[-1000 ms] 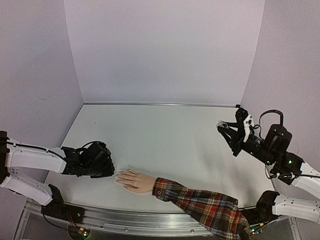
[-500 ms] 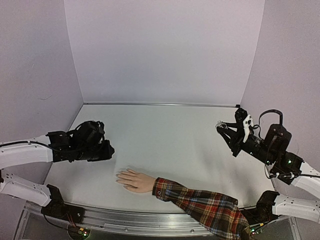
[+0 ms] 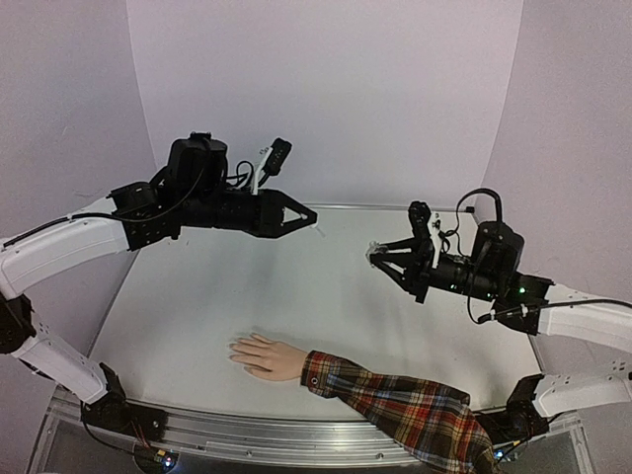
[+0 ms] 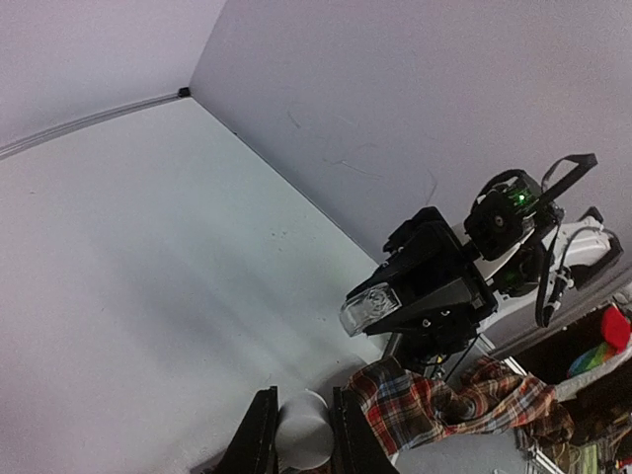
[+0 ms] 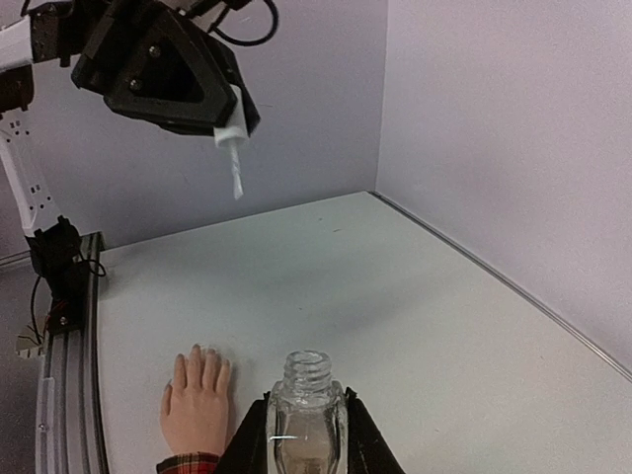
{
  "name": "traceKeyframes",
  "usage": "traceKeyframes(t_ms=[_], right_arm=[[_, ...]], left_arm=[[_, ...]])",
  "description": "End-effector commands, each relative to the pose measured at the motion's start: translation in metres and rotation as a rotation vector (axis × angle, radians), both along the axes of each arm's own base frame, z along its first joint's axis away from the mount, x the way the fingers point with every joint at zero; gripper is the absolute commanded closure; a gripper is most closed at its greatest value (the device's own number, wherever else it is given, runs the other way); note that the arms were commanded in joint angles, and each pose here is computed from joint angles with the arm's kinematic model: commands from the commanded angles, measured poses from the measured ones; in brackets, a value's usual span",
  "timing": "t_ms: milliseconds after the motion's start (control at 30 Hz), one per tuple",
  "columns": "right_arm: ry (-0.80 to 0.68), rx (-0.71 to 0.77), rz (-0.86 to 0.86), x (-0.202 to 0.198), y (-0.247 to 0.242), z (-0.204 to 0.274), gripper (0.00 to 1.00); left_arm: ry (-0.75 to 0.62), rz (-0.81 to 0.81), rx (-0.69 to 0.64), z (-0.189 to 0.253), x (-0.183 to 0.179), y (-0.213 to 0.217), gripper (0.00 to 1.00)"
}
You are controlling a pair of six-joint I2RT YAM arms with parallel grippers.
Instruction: Paint the nails
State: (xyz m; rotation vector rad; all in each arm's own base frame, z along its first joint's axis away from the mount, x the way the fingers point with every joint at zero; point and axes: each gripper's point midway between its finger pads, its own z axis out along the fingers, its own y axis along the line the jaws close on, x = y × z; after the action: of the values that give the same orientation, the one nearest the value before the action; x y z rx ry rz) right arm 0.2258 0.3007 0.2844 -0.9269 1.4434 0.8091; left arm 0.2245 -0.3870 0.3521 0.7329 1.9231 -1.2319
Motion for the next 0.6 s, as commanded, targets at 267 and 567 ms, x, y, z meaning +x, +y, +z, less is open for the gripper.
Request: traceKeyframes(t_ms=[267, 567], right_arm=[[-0.057, 0.133, 0.189, -0.011, 0.062, 0.058, 1.00], [-0.053, 0.123, 0.176, -0.010, 0.060, 0.048, 1.00]], left_arm=[[-0.130, -0.209, -0.101, 0.038, -0.027, -0.021, 1.00], [-0.176, -0.146, -0.088, 0.043, -0.024, -0.006, 1.00]])
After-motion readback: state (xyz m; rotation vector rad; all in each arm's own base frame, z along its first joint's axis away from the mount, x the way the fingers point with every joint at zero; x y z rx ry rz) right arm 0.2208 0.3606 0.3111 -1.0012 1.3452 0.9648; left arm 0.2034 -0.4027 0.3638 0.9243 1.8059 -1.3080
